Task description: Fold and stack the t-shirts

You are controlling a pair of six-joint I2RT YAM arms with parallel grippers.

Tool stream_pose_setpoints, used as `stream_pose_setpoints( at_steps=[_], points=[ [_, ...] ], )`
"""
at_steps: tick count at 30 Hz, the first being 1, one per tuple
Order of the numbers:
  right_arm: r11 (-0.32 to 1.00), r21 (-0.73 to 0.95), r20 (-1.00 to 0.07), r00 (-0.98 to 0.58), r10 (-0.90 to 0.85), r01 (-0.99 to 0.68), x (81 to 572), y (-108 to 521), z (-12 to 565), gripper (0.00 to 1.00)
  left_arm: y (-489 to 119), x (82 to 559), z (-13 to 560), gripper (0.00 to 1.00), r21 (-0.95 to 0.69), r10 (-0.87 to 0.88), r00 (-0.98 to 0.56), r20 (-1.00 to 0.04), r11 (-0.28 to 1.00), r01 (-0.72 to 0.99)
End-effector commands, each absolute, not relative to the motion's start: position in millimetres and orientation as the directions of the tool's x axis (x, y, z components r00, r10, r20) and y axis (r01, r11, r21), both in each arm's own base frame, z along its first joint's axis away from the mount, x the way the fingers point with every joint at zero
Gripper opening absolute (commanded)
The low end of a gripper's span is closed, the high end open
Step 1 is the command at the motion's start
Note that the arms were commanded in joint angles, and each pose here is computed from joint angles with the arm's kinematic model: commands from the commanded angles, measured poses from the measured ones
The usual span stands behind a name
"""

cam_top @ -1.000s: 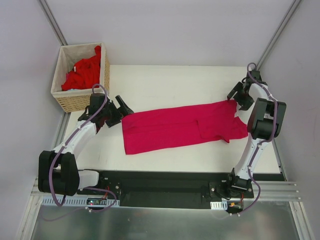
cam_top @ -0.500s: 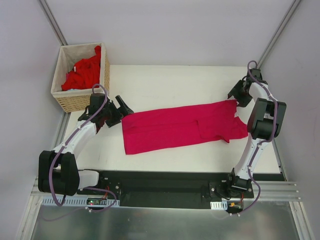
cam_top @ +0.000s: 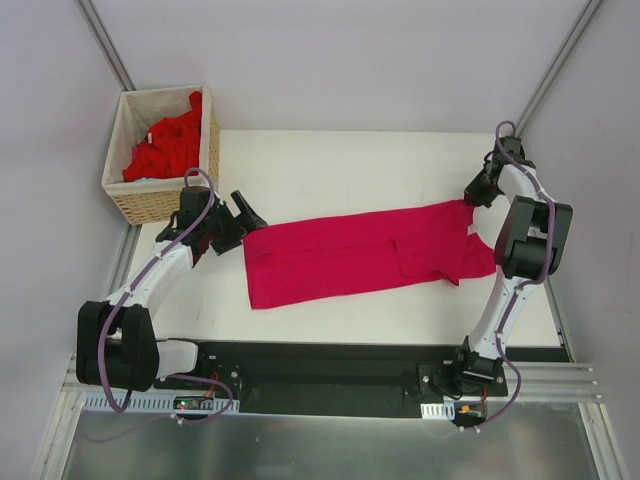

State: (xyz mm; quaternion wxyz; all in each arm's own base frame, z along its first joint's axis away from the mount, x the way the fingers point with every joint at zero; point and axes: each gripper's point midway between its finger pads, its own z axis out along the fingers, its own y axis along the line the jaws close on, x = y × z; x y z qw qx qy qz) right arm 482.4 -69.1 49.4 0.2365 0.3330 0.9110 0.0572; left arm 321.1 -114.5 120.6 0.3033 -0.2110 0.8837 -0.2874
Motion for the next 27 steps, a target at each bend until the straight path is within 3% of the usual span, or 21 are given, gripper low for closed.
stream_pose_setpoints(
  at_steps=[1,12,14,15,18,21,24,27],
  points=[
    [0.765,0.261,-0.442,-0.632,0.636,0.588,500,-79,67,0.01,-117,319,119,0.99,-0.633,-0.537,-0.738,-0.408,0.749,-0.195],
    [0.759,0.222,-0.441,-0.631,0.638,0.612,512,-92,54,0.02,-117,320,117,0.99,-0.629,-0.534,-0.743,-0.404,0.752,-0.198],
    [0.763,0.219,-0.439,-0.637,0.634,0.608,512,-92,50,0.14,-117,320,117,0.99,-0.63,-0.535,-0.742,-0.403,0.751,-0.199],
    [0.767,0.22,-0.441,-0.64,0.629,0.603,512,-91,50,0.34,-118,320,117,0.99,-0.63,-0.535,-0.743,-0.403,0.751,-0.198],
    [0.767,0.226,-0.448,-0.635,0.629,0.601,512,-91,55,0.69,-119,320,115,0.99,-0.632,-0.531,-0.748,-0.397,0.749,-0.196],
    [0.773,0.231,-0.509,-0.603,0.614,0.591,509,-93,85,0.84,-120,318,116,0.99,-0.633,-0.528,-0.75,-0.399,0.75,-0.19],
    [0.793,0.237,-0.577,-0.575,0.58,0.561,501,-85,123,0.87,-121,318,118,0.99,-0.634,-0.526,-0.749,-0.402,0.75,-0.186],
    [0.809,0.254,-0.573,-0.591,0.568,0.531,480,-61,141,0.87,-124,317,117,0.99,-0.636,-0.52,-0.755,-0.399,0.75,-0.181]
  ],
)
